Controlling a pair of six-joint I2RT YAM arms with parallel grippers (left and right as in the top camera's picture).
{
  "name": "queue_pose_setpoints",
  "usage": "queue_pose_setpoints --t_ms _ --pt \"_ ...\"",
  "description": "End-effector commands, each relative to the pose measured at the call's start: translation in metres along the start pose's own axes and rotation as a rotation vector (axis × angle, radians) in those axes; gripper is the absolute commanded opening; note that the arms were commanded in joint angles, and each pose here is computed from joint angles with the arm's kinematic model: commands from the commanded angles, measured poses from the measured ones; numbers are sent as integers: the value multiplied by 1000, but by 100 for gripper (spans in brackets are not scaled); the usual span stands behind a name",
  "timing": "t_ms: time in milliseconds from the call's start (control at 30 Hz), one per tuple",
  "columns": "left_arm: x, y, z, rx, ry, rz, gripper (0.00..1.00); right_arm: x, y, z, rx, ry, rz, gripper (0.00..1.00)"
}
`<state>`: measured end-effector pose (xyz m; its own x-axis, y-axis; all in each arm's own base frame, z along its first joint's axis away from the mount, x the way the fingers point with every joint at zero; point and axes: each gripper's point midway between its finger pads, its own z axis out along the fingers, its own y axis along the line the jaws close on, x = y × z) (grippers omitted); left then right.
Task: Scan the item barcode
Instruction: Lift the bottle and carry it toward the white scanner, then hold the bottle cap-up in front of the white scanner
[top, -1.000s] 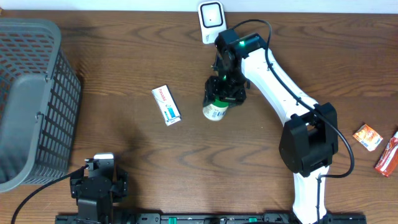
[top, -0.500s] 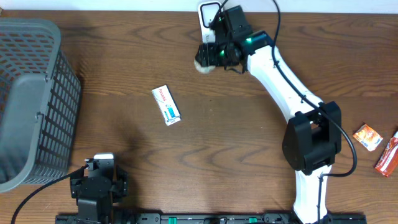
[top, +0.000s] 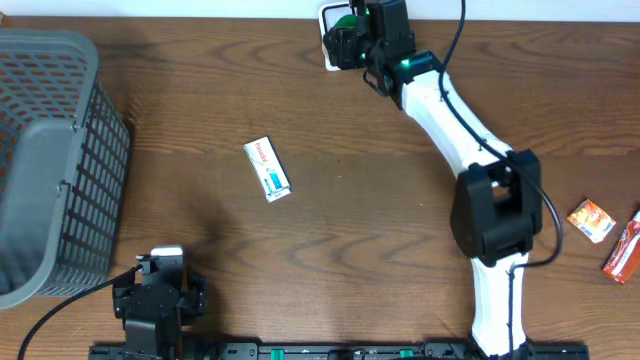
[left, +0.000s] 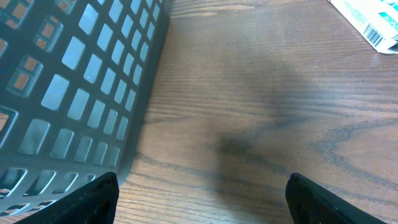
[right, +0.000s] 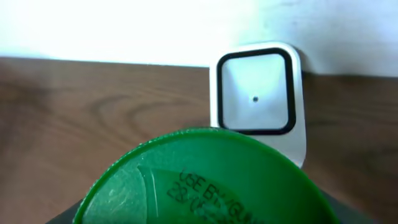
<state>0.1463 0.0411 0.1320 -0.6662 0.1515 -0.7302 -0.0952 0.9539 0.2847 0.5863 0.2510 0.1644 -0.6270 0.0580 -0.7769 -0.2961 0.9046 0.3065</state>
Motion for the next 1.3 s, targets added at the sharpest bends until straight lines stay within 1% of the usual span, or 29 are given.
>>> queue_pose_setpoints --t_ms 0,133,267,467,633,767,933,1033,1133,1267 --pt "-2 2 -2 -6 -6 -14 86 -9 -20 15 40 -59 -12 64" --pt "-2 2 -2 -6 -6 -14 86 -17 -24 24 50 -120 -65 63" --pt "-2 2 -2 -6 -7 -14 86 -33 -22 24 47 -197 -109 60" --pt "-2 2 -2 -6 -6 -14 86 -59 -11 19 33 -311 -198 61" --pt "-2 2 -2 -6 -6 -14 86 -69 -23 23 104 -391 -202 63" --pt "-2 2 -2 -6 -6 -14 86 -73 -27 31 113 -464 -207 65" --pt "-2 2 -2 -6 -6 -14 86 -75 -28 40 104 -548 -204 65" --pt "-2 2 -2 -6 -6 -14 86 -81 -30 39 121 -616 -201 62" --pt "-2 2 -2 -6 -6 -14 86 -86 -33 37 137 -682 -196 62" --pt "-2 2 -2 -6 -6 -14 86 -84 -36 40 139 -710 -192 62"
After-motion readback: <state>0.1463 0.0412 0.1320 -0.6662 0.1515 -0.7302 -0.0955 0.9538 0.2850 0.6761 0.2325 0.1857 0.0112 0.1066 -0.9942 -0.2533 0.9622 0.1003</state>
